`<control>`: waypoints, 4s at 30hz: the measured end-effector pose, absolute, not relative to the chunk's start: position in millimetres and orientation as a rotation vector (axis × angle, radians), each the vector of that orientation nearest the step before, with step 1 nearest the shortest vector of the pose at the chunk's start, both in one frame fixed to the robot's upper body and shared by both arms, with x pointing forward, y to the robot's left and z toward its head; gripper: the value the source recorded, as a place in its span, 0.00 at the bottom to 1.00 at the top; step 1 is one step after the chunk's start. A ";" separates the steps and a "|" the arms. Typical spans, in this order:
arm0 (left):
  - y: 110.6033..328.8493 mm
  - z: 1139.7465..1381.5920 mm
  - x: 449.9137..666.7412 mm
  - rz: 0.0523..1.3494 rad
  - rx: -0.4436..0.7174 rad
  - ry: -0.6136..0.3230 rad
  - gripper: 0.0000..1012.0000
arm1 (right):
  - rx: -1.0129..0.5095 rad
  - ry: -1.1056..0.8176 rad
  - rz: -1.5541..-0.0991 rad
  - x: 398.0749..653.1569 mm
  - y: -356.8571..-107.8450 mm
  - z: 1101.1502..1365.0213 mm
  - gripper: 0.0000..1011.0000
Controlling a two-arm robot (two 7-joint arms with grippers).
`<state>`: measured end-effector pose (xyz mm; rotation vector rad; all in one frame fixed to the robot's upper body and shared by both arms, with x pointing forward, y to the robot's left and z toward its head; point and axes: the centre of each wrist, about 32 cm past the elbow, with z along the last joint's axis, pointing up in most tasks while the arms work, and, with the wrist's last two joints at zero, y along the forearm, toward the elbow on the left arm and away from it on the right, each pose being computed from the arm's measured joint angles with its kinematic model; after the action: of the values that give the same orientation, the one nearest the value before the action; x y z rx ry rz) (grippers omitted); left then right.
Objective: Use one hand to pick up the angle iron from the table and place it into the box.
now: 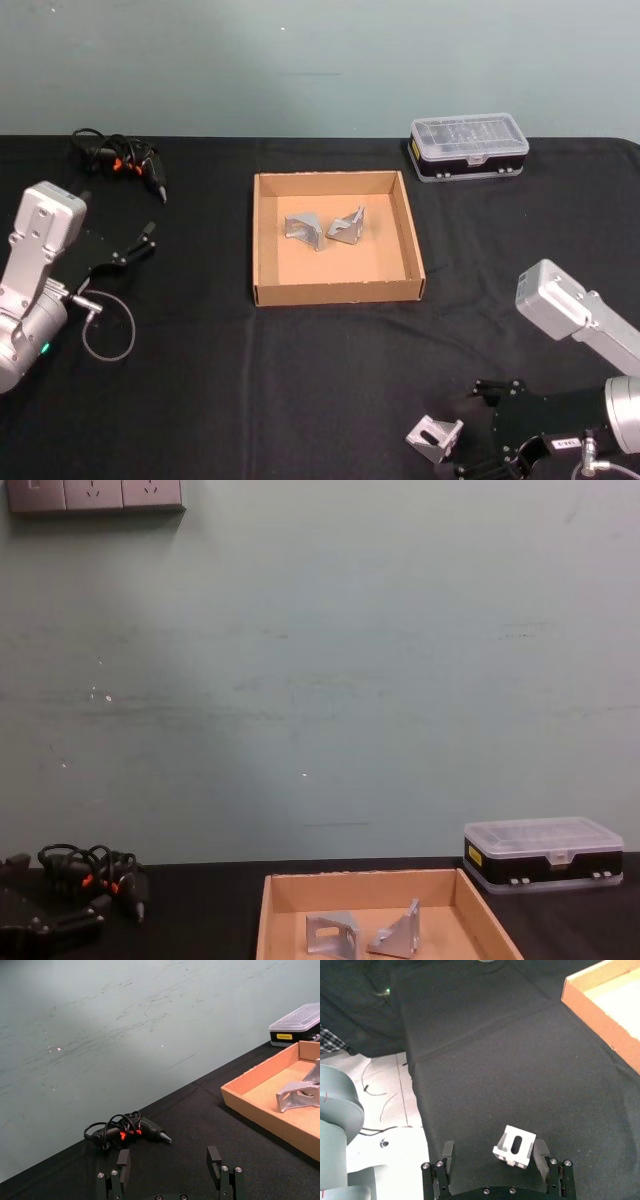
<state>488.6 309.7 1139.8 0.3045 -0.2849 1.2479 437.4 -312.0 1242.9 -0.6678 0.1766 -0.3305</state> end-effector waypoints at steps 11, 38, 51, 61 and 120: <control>309.7 1139.8 488.6 1.248 0.304 -0.285 0.99 | -0.716 0.204 -0.358 437.1 -306.4 1247.9 0.99; 309.7 1139.8 488.6 1.248 0.304 -0.285 0.99 | -0.741 0.257 -0.372 441.9 -300.2 1241.9 0.99; 309.7 1139.8 488.6 1.248 0.304 -0.285 0.99 | -0.754 0.278 -0.387 445.3 -300.5 1238.6 0.99; 309.7 1139.8 488.6 1.248 0.304 -0.285 0.99 | -0.754 0.277 -0.386 445.1 -300.3 1238.8 0.99; 309.7 1139.8 488.6 1.248 0.304 -0.285 0.99 | -0.747 0.225 -0.388 443.3 -297.1 1241.4 0.05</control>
<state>488.6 309.7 1139.8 0.3045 -0.2850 1.2479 443.3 -297.1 1241.4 -0.7472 0.2254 -0.3877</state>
